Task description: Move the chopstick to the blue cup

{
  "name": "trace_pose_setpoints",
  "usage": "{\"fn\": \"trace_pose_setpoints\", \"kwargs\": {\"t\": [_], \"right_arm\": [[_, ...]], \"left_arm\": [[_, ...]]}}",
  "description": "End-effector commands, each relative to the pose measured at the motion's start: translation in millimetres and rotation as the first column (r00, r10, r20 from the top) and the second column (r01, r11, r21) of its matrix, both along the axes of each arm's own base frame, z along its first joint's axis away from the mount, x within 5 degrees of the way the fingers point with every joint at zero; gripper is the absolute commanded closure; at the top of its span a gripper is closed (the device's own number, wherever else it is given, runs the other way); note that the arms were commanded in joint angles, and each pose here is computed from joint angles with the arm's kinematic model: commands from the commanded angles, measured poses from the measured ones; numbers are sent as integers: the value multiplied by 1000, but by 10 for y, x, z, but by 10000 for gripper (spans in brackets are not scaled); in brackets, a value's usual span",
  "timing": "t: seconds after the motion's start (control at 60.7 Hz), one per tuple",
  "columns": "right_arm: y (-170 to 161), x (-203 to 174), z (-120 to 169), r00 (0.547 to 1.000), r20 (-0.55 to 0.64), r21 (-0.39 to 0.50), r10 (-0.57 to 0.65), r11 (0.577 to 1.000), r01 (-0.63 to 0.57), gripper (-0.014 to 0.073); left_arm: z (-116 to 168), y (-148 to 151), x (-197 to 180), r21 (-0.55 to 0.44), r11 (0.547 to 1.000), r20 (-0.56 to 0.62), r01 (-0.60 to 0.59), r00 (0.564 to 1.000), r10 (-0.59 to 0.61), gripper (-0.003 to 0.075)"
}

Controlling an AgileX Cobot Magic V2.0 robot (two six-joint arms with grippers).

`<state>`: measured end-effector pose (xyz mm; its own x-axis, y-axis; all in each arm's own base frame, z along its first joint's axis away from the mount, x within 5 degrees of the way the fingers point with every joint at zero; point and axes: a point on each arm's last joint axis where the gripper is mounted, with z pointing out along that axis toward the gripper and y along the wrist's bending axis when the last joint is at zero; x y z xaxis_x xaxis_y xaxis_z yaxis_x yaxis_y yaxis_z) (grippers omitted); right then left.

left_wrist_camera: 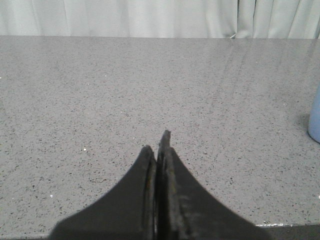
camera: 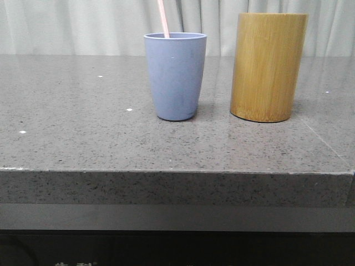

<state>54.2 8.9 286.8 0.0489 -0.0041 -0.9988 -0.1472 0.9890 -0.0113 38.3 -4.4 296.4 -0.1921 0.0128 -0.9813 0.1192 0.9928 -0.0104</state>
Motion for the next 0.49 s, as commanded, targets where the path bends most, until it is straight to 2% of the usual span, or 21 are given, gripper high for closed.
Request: {"fn": "trace_pose_setpoints", "kwargs": {"t": [0.0, 0.28, 0.478], "right_arm": [[-12, -16, 158, 994, 104, 17, -13, 1000, 11, 717], [-12, -16, 158, 994, 104, 17, -13, 1000, 11, 717], [-12, -16, 157, 995, 103, 17, -13, 1000, 11, 717]], "left_arm": [[141, -5, 12, -29, 1000, 100, 3, 995, 0, 739], [-243, 34, -71, -52, 995, 242, -86, 966, 96, 739], [-588, 45, 70, -61, 990, 211, -124, 968, 134, 739]]}}
